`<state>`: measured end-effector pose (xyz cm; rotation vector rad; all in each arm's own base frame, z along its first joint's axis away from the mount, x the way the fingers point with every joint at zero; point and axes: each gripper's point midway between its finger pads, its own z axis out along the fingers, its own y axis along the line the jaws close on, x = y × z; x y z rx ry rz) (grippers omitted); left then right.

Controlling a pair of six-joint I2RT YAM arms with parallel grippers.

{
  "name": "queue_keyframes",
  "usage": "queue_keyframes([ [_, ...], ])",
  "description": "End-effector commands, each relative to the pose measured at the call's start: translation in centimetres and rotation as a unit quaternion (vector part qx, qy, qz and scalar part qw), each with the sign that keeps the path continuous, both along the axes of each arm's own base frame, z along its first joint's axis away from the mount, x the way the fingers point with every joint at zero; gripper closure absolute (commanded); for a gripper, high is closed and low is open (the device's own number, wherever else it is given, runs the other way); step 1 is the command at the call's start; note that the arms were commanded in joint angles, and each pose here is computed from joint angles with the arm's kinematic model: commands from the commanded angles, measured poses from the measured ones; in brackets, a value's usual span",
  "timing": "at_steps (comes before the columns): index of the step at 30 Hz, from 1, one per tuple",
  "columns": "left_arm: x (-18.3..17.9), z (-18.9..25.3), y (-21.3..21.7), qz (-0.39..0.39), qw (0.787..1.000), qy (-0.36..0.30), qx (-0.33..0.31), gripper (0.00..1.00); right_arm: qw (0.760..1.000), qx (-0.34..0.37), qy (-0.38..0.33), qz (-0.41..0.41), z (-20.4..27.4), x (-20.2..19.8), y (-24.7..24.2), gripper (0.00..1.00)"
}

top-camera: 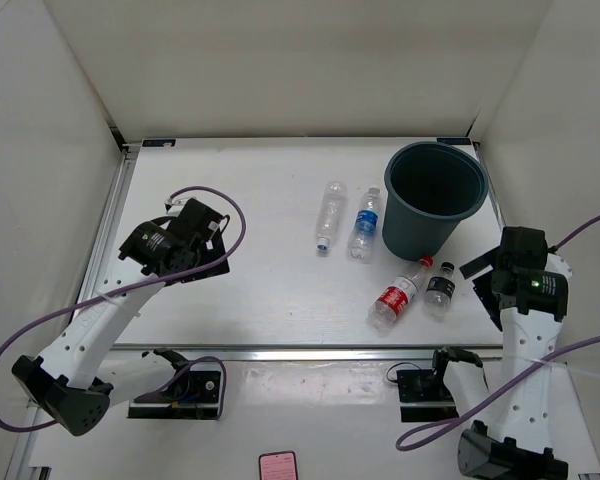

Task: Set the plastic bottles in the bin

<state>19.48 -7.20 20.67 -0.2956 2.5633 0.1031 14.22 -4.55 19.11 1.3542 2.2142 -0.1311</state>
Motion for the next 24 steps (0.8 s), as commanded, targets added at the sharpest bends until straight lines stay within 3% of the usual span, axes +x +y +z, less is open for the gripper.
queue_keyframes([
  [1, -0.9, 0.6, 1.1, 0.002, 1.0, -0.001, 0.016, 0.0, 0.998, 0.017, 0.002, 0.063, -0.8, 1.2, 1.1, 0.0],
  [9, -0.9, 0.1, 1.7, 0.012, 0.999, -0.001, 0.032, 0.0, 0.986, 0.064, -0.048, 0.148, -2.0, 5.4, 3.4, 0.0],
  [24, -0.3, 0.2, 1.7, 0.016, 0.999, -0.006, 0.039, 0.0, 0.989, 0.096, 0.054, 0.104, -10.1, 7.1, 2.6, 0.0],
])
